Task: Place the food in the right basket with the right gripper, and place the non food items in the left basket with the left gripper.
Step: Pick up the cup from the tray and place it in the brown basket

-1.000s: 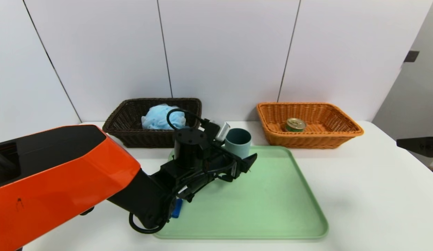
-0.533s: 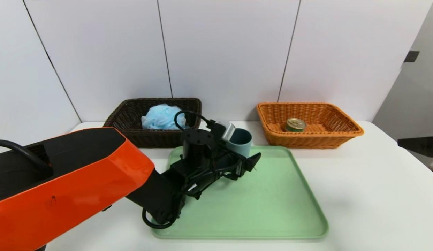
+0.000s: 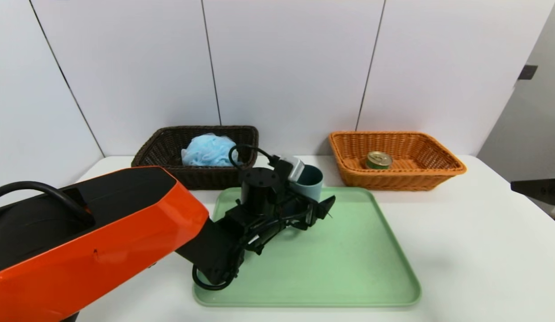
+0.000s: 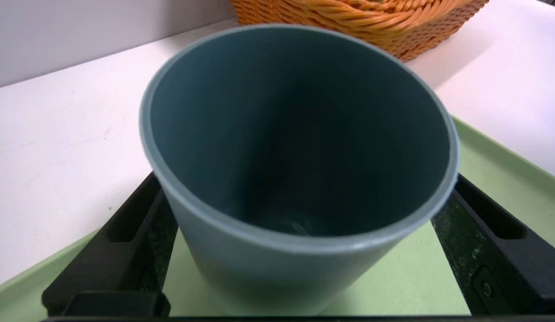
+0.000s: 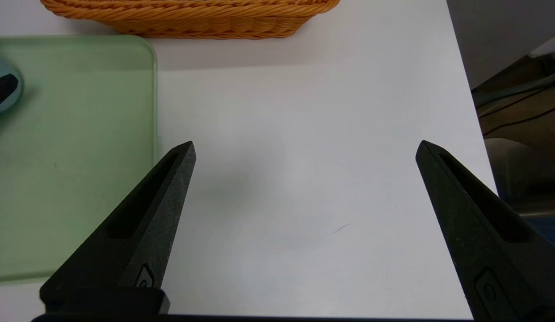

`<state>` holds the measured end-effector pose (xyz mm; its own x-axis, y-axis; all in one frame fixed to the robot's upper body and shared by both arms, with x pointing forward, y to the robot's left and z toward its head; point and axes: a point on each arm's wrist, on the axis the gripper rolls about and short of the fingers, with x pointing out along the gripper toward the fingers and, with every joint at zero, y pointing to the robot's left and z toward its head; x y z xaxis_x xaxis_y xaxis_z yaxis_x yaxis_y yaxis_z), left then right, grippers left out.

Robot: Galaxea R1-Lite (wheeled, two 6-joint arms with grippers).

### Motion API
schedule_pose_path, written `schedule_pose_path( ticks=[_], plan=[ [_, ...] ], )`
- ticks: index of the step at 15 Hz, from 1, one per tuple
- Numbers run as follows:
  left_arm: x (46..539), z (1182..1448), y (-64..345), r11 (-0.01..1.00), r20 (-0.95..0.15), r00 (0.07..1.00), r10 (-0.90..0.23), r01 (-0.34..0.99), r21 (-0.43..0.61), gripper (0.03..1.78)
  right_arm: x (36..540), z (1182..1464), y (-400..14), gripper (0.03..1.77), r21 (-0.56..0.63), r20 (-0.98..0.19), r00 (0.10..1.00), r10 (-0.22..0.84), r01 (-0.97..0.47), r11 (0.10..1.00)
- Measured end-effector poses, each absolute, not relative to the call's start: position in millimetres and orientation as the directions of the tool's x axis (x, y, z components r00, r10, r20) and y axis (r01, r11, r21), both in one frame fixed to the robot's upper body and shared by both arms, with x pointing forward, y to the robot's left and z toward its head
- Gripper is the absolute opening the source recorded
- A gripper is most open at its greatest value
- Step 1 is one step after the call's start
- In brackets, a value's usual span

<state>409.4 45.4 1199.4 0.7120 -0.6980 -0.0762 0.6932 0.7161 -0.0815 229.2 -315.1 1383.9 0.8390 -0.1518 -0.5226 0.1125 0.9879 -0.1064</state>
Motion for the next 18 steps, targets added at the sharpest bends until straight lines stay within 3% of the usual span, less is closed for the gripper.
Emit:
schedule_pose_path(
  ticks=[1,4,5,9,12,14,18],
  plan=[
    [410,1199,44,0.718,-0.079,0.713,-0.697,0.692,-0.081,1.69,229,1383,-315,1.70,-0.109,-0.525,0.837,-0.152,0.111,0.988],
    [411,1197,44,0.719,-0.092,0.713,-0.695,0.690,-0.082,1.23,228,1381,-315,1.70,-0.110,-0.528,0.836,-0.151,0.109,0.988],
    [412,1197,43,0.719,-0.092,0.713,-0.695,0.691,-0.082,1.18,228,1381,-315,1.70,-0.110,-0.527,0.836,-0.151,0.109,0.988],
    [410,1200,42,0.721,-0.089,0.716,-0.693,0.688,-0.080,1.16,227,1380,-315,1.70,-0.110,-0.530,0.835,-0.149,0.107,0.988],
    [402,1216,40,0.720,-0.080,0.716,-0.694,0.689,-0.079,1.16,227,1380,-315,1.70,-0.111,-0.530,0.834,-0.149,0.106,0.988],
    [394,1243,40,0.715,-0.063,0.713,-0.699,0.694,-0.077,1.16,227,1379,-315,1.70,-0.112,-0.533,0.833,-0.150,0.107,0.988],
    [385,1334,52,0.758,0.008,0.760,-0.650,0.648,-0.073,1.16,227,1377,-315,1.70,-0.114,-0.540,0.828,-0.151,0.105,0.988]
  ],
)
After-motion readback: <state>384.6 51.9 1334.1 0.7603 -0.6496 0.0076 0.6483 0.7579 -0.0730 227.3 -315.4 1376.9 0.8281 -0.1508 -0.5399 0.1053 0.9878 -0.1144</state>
